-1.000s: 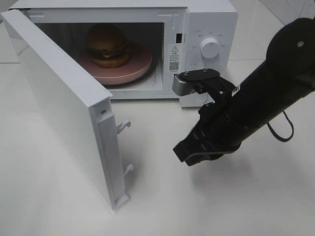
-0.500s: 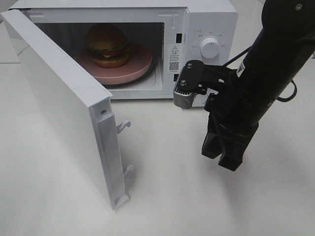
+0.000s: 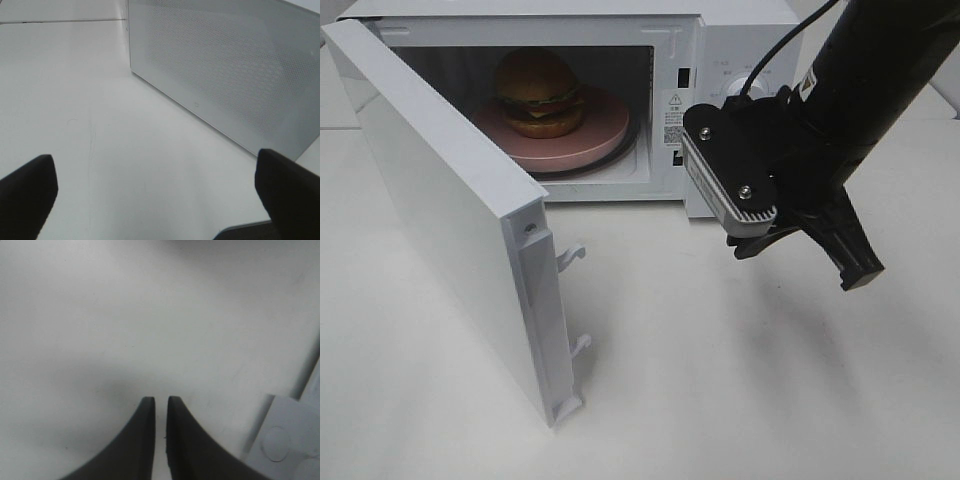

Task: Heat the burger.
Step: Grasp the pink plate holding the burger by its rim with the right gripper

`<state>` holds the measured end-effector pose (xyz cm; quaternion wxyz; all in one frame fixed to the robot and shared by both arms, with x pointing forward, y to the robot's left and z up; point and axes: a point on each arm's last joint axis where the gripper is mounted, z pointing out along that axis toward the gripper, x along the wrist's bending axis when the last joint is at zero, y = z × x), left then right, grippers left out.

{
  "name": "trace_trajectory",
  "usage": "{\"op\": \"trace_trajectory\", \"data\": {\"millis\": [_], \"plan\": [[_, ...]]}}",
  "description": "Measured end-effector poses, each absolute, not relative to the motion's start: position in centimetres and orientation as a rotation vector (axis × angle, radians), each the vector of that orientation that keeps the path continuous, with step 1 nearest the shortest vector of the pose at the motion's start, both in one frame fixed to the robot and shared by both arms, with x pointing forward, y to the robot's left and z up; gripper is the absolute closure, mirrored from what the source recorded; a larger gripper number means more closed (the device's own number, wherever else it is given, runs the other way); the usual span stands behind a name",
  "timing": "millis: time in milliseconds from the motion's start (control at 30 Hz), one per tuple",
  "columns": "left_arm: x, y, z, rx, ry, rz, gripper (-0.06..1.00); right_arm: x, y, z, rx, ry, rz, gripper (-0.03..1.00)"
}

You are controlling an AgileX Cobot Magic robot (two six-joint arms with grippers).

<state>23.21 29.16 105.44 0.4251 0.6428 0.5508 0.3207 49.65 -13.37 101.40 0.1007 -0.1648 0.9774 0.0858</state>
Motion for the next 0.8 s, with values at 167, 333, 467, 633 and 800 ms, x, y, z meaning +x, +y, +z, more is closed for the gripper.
{"op": "trace_trajectory", "data": {"millis": [167, 333, 467, 633, 800], "plan": [[23.2, 29.2, 105.4, 1.607, 1.377, 0.802, -0.05, 50.1, -13.4, 101.5, -0.600, 2.809, 0.219, 0.71], [23.2, 29.2, 105.4, 1.607, 1.377, 0.802, -0.05, 50.6, -13.4, 101.6, -0.631, 2.750, 0.184, 0.46], [23.2, 29.2, 105.4, 1.607, 1.377, 0.802, -0.05, 50.8, -13.3, 101.7, -0.589, 2.738, 0.201, 0.29], [23.2, 29.2, 105.4, 1.607, 1.377, 0.802, -0.05, 51.1, -12.4, 102.0, -0.487, 2.677, 0.269, 0.13], [23.2, 29.2, 105.4, 1.607, 1.377, 0.802, -0.05, 51.6, -11.8, 102.0, -0.471, 2.629, 0.281, 0.10]]}}
